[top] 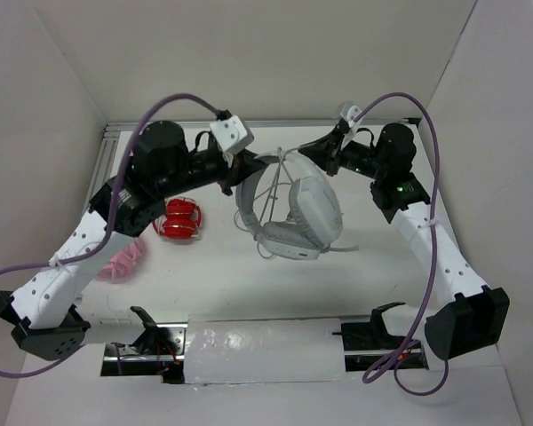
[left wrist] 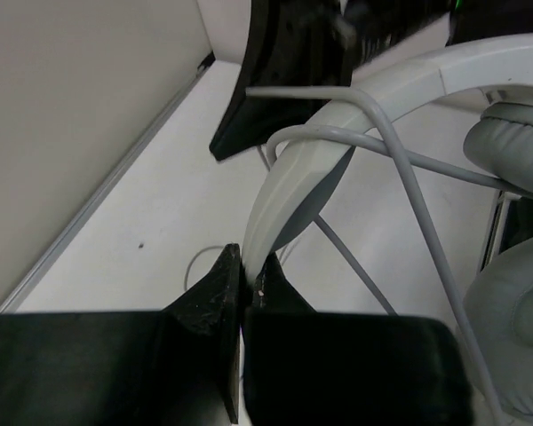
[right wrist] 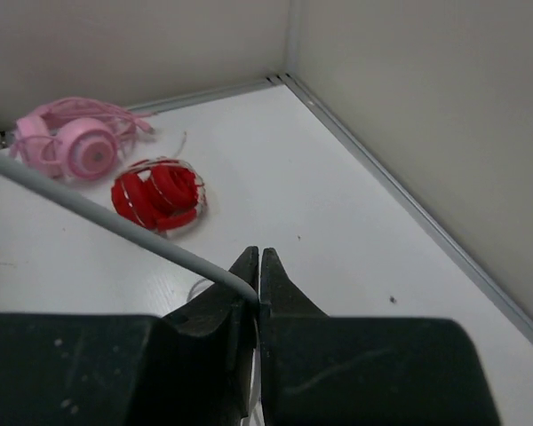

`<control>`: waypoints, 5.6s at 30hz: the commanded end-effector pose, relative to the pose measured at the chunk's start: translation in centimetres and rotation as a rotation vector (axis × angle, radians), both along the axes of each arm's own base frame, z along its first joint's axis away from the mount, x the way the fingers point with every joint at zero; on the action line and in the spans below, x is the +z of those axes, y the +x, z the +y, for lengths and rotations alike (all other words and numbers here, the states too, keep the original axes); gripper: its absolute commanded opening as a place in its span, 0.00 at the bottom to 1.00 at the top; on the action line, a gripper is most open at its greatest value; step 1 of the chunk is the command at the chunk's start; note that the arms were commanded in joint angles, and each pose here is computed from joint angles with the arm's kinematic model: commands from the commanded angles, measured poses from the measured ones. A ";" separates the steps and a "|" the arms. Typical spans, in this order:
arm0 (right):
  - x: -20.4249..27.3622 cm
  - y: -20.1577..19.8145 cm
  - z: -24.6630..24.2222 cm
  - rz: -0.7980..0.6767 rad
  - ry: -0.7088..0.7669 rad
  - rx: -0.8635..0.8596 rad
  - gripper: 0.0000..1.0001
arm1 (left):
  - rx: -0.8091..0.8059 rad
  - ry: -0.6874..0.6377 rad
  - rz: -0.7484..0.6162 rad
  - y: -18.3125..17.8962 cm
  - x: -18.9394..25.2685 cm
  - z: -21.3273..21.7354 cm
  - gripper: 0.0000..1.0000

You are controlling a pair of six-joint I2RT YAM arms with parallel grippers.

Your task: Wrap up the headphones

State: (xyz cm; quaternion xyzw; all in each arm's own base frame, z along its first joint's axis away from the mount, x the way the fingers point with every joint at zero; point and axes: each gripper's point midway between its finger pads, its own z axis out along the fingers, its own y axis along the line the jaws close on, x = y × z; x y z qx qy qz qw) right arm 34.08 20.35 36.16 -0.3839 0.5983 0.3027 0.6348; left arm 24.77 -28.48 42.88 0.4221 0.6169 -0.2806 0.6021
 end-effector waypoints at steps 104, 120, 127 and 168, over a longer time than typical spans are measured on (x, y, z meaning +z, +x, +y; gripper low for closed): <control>-21.6 -18.4 9.7 0.529 0.060 -0.058 0.00 | 0.710 -0.489 -0.163 16.4 16.8 7.6 0.00; -8.9 -18.7 2.4 0.304 0.101 -0.388 0.00 | 1.121 -0.193 0.168 28.8 -4.6 15.8 0.00; -2.6 -16.0 -0.3 0.132 0.084 -0.568 0.00 | 1.060 -0.098 0.189 28.0 -8.3 15.6 0.00; -5.1 -0.7 1.0 0.038 -0.129 0.211 0.02 | -0.401 -0.064 -0.218 -8.0 1.9 -2.9 0.00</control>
